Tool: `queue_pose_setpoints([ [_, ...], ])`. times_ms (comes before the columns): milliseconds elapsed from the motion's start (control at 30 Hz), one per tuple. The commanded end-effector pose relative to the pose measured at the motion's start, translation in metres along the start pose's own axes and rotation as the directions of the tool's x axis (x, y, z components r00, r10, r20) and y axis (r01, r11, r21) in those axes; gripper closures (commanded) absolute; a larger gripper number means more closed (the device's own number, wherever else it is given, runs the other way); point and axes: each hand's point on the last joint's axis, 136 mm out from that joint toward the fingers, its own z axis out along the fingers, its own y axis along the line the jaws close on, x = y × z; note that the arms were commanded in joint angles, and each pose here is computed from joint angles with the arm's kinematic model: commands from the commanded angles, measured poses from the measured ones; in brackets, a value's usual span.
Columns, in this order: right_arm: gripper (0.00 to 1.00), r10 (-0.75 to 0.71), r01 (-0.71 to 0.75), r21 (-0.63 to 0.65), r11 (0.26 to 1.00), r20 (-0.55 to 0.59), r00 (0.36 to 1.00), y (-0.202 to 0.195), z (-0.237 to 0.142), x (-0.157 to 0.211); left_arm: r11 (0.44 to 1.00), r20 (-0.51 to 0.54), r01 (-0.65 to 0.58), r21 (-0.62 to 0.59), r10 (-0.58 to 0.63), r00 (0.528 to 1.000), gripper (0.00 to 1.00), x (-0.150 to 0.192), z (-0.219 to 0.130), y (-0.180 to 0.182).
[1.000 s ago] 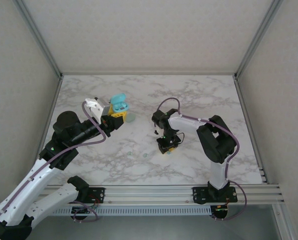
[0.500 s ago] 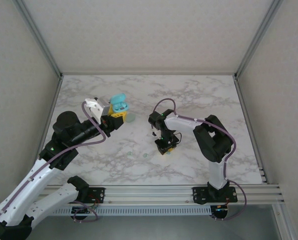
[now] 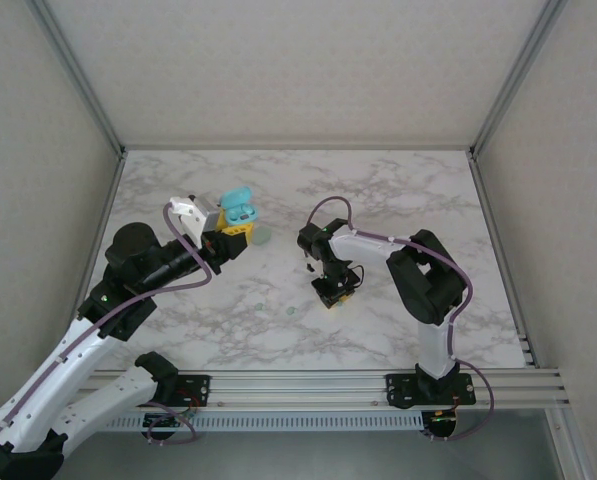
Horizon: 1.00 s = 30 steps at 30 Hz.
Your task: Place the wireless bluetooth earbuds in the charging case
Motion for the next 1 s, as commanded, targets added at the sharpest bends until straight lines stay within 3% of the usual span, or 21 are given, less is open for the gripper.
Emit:
queue_pose_setpoints([
  [0,0.72,0.018,-0.016,0.037,0.999,-0.053,0.998,-0.006,0.007,0.01,1.0,0.024,0.006,0.007,-0.006,1.0,0.89,-0.005,-0.002,-0.002],
  [233,0.79,0.05,-0.052,0.032,0.998,0.039,0.998,-0.006,-0.015,0.001,1.0,0.024,0.006,0.003,-0.006,1.0,0.89,-0.005,-0.001,-0.001],
  [400,0.79,0.108,-0.093,-0.093,0.991,0.177,0.978,0.006,-0.059,-0.007,1.0,0.009,0.008,-0.012,-0.007,1.0,0.89,-0.001,0.003,0.003],
  [533,0.78,0.257,-0.136,-0.345,0.928,0.333,0.907,0.01,-0.122,-0.016,1.0,0.0,0.006,-0.027,-0.006,1.0,0.89,0.004,0.01,0.008],
  [733,0.77,0.388,0.042,-0.645,0.763,0.509,0.769,0.031,-0.241,-0.011,0.999,-0.045,-0.005,-0.033,0.004,0.999,0.9,0.022,0.031,0.016],
  [967,0.77,0.424,0.274,-0.73,0.626,0.614,0.666,0.054,-0.343,0.01,0.999,-0.039,-0.017,0.031,0.018,0.999,0.9,0.037,0.06,0.014],
])
